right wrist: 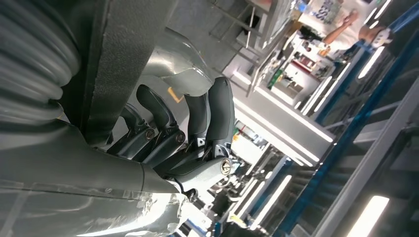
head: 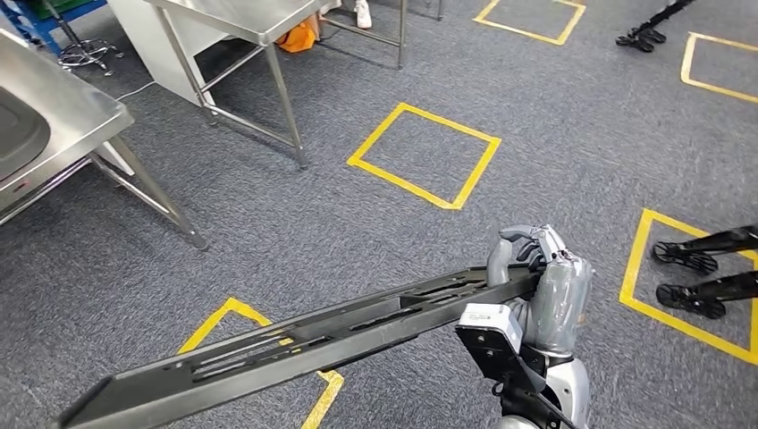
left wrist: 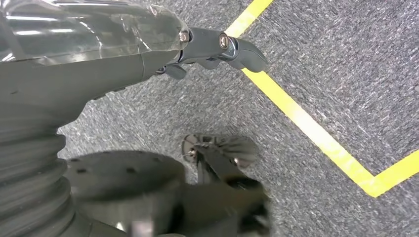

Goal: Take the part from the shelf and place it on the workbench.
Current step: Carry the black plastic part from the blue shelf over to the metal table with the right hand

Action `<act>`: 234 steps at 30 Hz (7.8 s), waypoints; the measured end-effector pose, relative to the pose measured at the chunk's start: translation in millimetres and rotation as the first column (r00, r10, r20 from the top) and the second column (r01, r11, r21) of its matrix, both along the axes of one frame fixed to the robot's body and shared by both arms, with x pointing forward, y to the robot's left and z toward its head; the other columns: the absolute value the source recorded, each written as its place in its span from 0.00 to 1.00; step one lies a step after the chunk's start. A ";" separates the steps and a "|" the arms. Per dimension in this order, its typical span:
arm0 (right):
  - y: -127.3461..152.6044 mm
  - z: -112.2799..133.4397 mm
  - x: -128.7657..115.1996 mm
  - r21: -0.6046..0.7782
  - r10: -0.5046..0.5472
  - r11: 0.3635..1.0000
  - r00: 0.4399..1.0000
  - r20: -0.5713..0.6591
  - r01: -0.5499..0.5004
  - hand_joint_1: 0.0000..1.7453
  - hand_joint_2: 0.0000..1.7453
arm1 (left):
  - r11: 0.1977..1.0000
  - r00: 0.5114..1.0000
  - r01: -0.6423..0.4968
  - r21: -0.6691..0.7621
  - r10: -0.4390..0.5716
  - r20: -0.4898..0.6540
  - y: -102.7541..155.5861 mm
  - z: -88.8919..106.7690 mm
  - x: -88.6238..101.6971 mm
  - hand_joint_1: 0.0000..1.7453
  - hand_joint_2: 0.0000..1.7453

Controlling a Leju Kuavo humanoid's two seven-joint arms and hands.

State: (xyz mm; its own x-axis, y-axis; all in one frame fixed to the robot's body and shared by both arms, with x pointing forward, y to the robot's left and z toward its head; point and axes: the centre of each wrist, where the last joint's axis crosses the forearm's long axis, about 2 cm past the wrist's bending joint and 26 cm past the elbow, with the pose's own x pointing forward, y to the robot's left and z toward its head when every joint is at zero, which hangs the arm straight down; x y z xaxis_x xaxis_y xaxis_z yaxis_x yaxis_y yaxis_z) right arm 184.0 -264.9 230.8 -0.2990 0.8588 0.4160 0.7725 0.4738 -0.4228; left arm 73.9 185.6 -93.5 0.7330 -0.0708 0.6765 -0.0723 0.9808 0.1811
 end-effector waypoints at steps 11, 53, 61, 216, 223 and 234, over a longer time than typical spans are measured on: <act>-0.8 -0.3 -0.2 -0.003 -0.005 1.000 1.000 -0.001 0.005 1.00 1.00 | 1.000 1.000 0.000 -0.001 0.000 0.000 -0.4 0.1 0.0 0.00 1.00; -1.3 -1.3 -1.2 -0.001 -0.009 1.000 1.000 -0.003 0.009 1.00 1.00 | 1.000 1.000 -0.009 -0.001 0.009 -0.005 0.2 0.2 1.5 0.00 1.00; -1.1 -1.5 -1.5 0.001 -0.009 1.000 1.000 -0.005 0.009 1.00 1.00 | 1.000 1.000 -0.008 0.000 0.008 -0.007 0.4 0.1 1.0 0.00 1.00; -5.1 -4.6 4.6 0.071 -0.028 0.997 0.998 -0.061 0.033 1.00 1.00 | 0.988 0.998 0.056 -0.147 -0.055 0.012 5.0 -2.7 -3.1 0.00 1.00; -4.9 -4.6 4.4 0.066 -0.041 0.997 0.997 -0.064 0.045 1.00 1.00 | 0.987 0.998 0.058 -0.148 -0.058 0.005 4.9 -2.7 -3.1 0.00 1.00; -4.9 -5.4 3.6 0.064 -0.044 0.997 0.997 -0.068 0.048 1.00 1.00 | 0.987 0.998 0.064 -0.148 -0.064 0.004 4.9 -2.6 -3.0 0.00 1.00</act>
